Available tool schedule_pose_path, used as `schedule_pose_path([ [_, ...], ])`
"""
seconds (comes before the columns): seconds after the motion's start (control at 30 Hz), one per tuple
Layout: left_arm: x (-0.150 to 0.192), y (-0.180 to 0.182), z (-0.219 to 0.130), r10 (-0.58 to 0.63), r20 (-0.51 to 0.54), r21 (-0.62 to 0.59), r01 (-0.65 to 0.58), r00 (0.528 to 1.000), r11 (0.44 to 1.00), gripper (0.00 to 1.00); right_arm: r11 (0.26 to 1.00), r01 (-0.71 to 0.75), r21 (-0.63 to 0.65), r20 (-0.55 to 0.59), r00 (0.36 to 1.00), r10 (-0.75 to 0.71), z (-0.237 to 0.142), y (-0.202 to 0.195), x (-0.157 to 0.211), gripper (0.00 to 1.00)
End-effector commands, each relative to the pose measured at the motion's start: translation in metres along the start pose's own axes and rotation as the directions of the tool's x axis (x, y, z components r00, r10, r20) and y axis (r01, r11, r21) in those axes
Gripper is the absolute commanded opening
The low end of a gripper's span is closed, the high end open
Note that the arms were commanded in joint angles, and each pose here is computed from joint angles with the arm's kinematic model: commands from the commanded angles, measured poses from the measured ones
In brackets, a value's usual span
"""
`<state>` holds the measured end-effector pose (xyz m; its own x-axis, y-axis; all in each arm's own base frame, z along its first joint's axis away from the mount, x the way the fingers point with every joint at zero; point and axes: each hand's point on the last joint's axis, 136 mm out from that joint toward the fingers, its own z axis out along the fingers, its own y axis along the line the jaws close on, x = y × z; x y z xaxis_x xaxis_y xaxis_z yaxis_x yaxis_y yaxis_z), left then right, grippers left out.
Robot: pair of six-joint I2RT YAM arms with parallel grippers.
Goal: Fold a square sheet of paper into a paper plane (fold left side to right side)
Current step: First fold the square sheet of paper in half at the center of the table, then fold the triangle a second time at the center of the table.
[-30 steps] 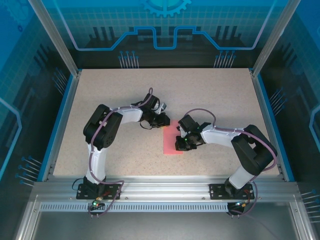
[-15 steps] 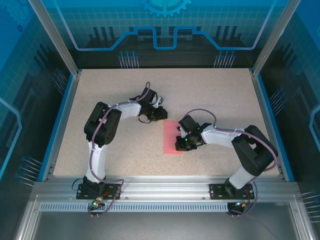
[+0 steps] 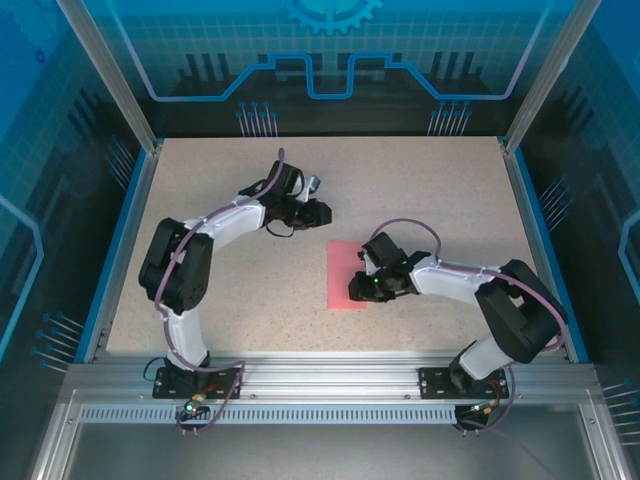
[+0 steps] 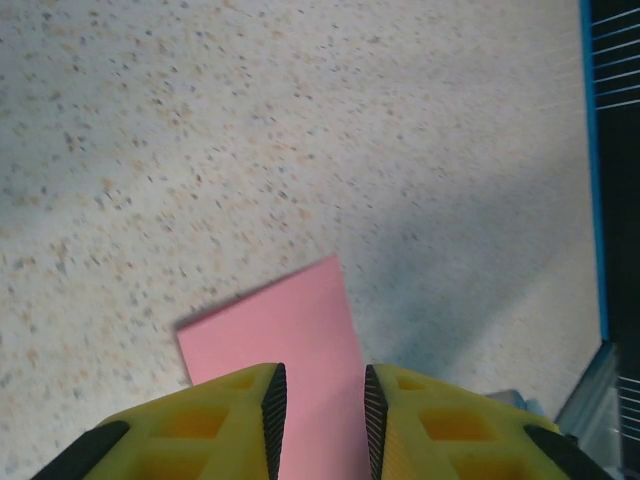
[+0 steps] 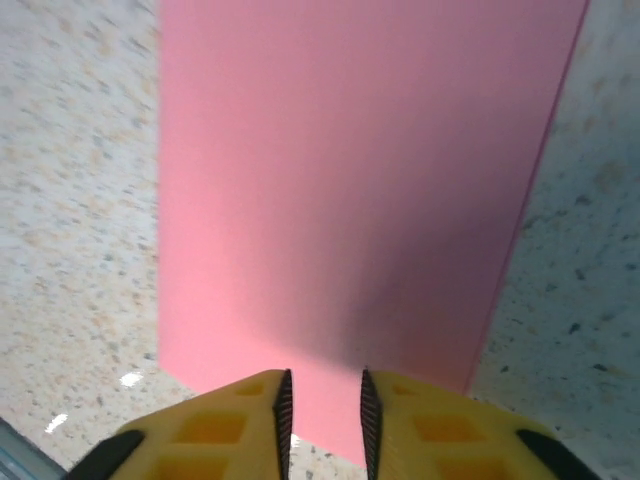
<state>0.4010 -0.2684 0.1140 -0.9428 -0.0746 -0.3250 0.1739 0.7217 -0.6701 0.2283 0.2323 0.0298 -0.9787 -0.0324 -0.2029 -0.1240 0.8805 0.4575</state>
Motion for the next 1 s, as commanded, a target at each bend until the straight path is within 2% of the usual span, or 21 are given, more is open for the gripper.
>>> schedule_pose_path([
  [0.0,0.037,-0.004,0.006,-0.057,-0.099,0.028,0.06,0.993,0.998,0.3,0.999,0.036,0.008,0.122,0.992,-0.037,-0.021,0.003,-0.022,0.34],
  [0.23,0.091,-0.002,0.034,-0.102,-0.224,-0.046,0.094,0.969,0.995,0.29,0.999,-0.034,0.01,0.166,0.986,0.032,-0.034,-0.014,-0.031,0.5],
  [0.33,0.105,0.005,0.04,-0.119,-0.237,-0.089,0.1,0.964,0.991,0.29,0.997,-0.073,-0.011,0.17,0.983,0.074,-0.036,-0.017,-0.032,0.56],
  [0.43,0.115,0.012,0.044,-0.129,-0.245,-0.124,0.1,0.961,0.987,0.29,0.993,-0.113,-0.033,0.151,0.982,0.117,-0.036,-0.021,-0.031,0.59],
  [0.77,0.137,0.038,0.053,-0.173,-0.276,-0.2,0.12,0.946,0.972,0.28,0.983,-0.167,-0.072,0.049,0.984,0.171,-0.031,-0.023,-0.017,0.59],
  [0.97,0.146,0.046,0.053,-0.189,-0.284,-0.218,0.128,0.94,0.967,0.28,0.978,-0.182,-0.104,-0.034,0.983,0.179,-0.024,-0.018,-0.007,0.5],
])
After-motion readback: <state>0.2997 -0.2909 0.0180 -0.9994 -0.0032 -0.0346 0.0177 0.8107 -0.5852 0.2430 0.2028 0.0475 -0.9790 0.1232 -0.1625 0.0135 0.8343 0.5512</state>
